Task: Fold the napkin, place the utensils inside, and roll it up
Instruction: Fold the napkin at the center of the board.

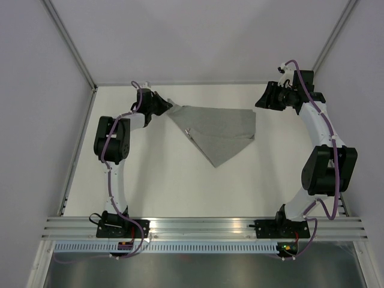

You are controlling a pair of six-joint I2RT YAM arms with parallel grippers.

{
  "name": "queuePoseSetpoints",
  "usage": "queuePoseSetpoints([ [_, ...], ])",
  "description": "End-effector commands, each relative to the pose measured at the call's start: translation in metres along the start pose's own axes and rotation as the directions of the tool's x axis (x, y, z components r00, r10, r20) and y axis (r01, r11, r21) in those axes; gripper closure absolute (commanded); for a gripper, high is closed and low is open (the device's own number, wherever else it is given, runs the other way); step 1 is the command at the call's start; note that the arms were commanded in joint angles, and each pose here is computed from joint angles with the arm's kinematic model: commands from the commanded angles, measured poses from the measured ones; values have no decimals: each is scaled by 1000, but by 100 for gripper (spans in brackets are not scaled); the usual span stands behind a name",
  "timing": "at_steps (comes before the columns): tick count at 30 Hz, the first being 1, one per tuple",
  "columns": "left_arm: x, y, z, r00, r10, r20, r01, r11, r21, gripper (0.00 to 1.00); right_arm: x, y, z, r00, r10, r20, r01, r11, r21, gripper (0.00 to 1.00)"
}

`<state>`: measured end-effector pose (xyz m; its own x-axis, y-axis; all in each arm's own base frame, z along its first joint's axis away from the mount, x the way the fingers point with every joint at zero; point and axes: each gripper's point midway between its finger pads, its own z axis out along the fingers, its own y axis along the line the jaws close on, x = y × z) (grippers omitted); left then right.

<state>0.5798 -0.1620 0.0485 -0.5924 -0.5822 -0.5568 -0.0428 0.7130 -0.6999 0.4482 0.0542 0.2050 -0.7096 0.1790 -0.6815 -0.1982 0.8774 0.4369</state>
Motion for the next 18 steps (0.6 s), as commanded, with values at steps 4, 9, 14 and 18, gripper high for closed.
queuePoseSetpoints([
  [4,-23,-63,-26,998,31,52,-40,982,184,98,-17,12,-15,998,-25,65,26,1000,-15,47],
  [9,-16,-74,-33,997,57,43,-65,972,227,98,-17,12,-16,997,-26,66,27,1000,-15,47],
  [14,-7,-92,-41,995,96,15,-96,953,288,98,-18,11,-16,997,-32,70,32,999,-6,47],
  [18,5,-99,-50,992,124,-16,-112,940,321,98,-18,10,-15,997,-29,69,30,1000,-4,47],
])
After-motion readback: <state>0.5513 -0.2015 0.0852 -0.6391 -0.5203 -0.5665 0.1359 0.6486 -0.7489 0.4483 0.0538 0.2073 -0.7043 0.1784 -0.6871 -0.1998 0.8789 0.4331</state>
